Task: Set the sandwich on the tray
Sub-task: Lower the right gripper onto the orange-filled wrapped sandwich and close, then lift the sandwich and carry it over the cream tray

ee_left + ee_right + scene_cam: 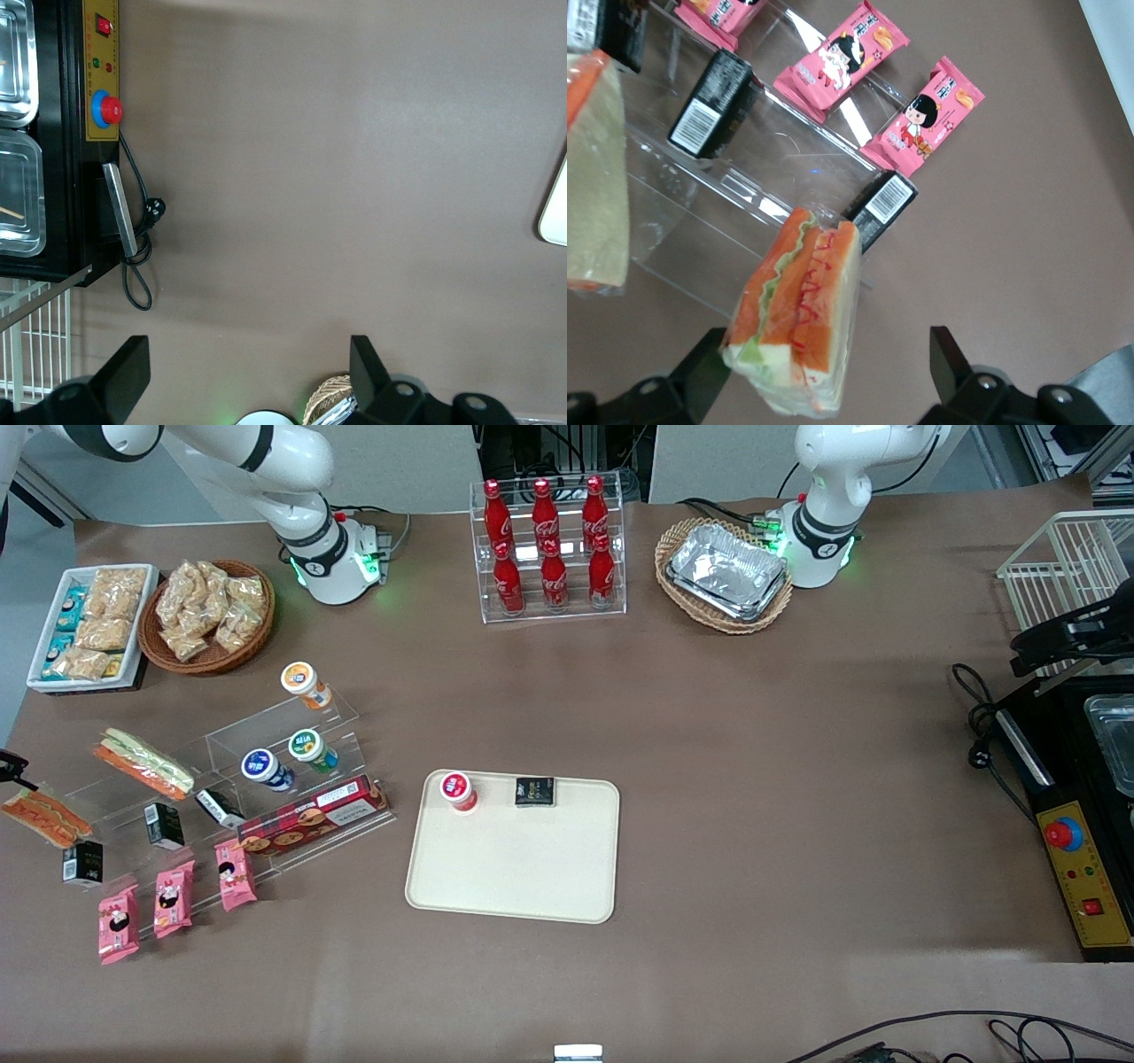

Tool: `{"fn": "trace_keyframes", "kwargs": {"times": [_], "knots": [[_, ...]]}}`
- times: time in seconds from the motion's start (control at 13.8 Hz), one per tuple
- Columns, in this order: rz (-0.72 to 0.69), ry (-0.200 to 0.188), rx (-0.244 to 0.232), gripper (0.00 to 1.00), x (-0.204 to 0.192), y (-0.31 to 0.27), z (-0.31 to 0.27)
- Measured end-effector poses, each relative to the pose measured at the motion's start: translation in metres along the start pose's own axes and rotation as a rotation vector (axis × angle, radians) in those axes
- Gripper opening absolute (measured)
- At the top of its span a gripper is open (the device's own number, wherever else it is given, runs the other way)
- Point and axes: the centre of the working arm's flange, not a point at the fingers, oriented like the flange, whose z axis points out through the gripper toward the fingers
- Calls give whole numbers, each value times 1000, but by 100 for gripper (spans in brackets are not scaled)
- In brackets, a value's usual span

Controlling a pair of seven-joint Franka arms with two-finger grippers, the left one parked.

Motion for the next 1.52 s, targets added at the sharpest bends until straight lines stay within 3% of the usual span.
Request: {"fn": "trace_keyframes", "kwargs": {"times": [0.29,0.51,0.8,0.87,1.09,1.3,1.38,1.52], "knots": [[22,6,22,100,-8,2,28],[36,20,31,92,-8,2,40],[36,20,23,47,-8,4,38],[36,21,20,41,-8,5,36],[40,35,14,38,-3,9,20],[71,69,73,25,24,6,-18],[55,80,99,20,46,3,-32],[5,97,118,20,107,-5,-49]]}}
